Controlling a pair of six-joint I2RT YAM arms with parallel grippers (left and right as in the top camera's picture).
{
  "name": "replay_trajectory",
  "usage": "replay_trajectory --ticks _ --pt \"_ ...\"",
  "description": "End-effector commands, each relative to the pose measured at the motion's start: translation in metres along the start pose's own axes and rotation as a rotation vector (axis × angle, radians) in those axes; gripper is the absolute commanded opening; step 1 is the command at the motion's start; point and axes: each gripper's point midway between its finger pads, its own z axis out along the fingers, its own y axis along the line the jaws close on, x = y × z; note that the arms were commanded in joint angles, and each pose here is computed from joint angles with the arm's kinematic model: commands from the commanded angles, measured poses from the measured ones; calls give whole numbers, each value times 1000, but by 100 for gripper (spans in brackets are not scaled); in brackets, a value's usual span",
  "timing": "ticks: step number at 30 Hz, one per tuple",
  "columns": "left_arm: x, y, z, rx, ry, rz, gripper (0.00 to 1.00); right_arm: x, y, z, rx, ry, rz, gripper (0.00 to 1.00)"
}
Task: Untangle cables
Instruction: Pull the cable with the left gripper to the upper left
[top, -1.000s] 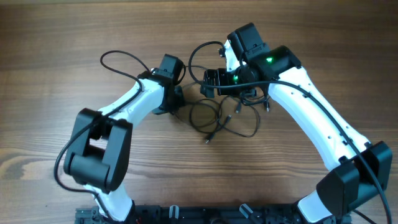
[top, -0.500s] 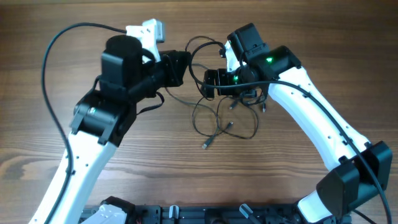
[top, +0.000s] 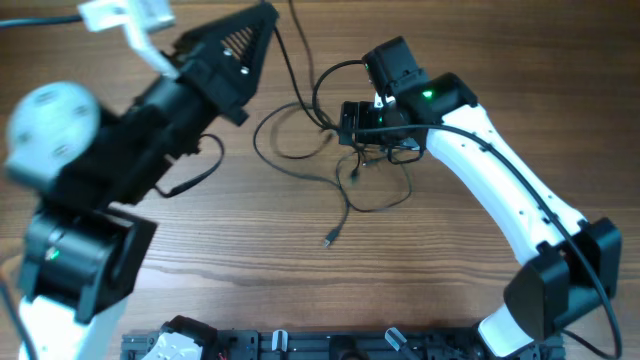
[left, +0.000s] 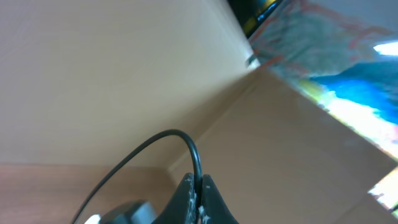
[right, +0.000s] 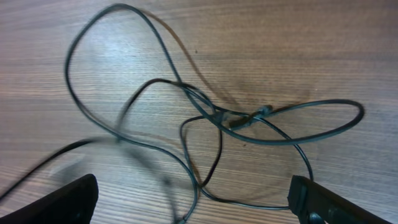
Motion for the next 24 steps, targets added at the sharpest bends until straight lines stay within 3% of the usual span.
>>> replay_trajectory --ticks 1,6,10,11,19,24 --pt "-33 -45 -23 90 -83 36 4 9 -7 31 49 63 42 100" --pt "-47 -50 -30 80 -131 43 4 21 -16 76 99 152 48 100" --pt "-60 -7 -34 -153 -233 64 4 32 -30 99 146 218 93 100" --pt "-61 11 -35 -242 -246 87 4 32 -31 99 146 219 94 100" --pt "-63 66 0 -435 -251 245 4 38 -8 91 24 265 108 100" --pt "-79 119 37 -512 -296 304 4 18 6 36 -51 140 91 100"
